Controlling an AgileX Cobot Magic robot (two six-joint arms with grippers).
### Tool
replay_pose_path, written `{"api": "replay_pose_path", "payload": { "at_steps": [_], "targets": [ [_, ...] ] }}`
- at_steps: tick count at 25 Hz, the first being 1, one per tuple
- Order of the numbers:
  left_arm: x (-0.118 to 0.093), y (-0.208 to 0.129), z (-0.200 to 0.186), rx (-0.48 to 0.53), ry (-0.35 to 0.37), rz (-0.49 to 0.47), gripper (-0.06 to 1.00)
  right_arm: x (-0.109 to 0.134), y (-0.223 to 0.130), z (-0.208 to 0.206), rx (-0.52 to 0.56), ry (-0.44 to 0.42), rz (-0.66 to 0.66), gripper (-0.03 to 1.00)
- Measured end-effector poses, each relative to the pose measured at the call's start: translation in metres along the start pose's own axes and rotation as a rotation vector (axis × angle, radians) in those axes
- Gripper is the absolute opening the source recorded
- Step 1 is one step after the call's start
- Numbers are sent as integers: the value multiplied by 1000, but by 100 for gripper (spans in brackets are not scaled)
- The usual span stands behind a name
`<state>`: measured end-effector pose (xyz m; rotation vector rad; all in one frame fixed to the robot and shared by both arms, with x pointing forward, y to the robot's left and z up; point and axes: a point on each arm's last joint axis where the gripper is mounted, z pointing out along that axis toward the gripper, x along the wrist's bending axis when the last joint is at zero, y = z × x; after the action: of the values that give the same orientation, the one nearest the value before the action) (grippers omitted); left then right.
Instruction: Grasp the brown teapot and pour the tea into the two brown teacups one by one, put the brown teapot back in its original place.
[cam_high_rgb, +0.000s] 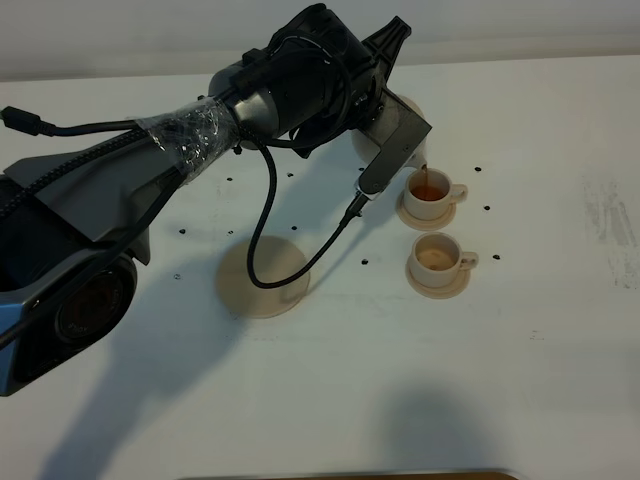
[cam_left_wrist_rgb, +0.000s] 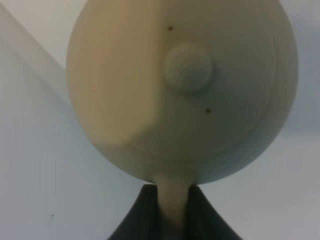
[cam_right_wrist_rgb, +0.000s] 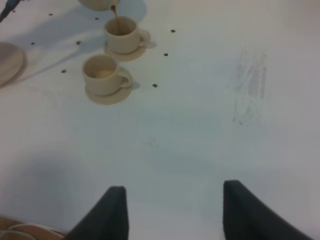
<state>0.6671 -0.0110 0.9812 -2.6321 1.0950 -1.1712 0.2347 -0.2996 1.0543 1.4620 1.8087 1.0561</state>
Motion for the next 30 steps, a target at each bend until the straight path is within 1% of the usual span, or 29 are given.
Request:
{"api": "replay_pose_path", "payload": {
  "at_steps": [6, 15, 22, 30],
  "targets": [
    [0, 0, 0, 0, 0, 34, 8, 0, 0, 0, 0, 0, 0, 44],
    [1, 0, 0, -1, 9, 41, 8, 0, 0, 0, 0, 0, 0, 44],
    [4, 4, -1, 1, 30, 60, 8, 0, 0, 0, 0, 0, 0, 44],
    [4, 6, -2, 4, 34, 73, 8, 0, 0, 0, 0, 0, 0, 44]
  ]
}}
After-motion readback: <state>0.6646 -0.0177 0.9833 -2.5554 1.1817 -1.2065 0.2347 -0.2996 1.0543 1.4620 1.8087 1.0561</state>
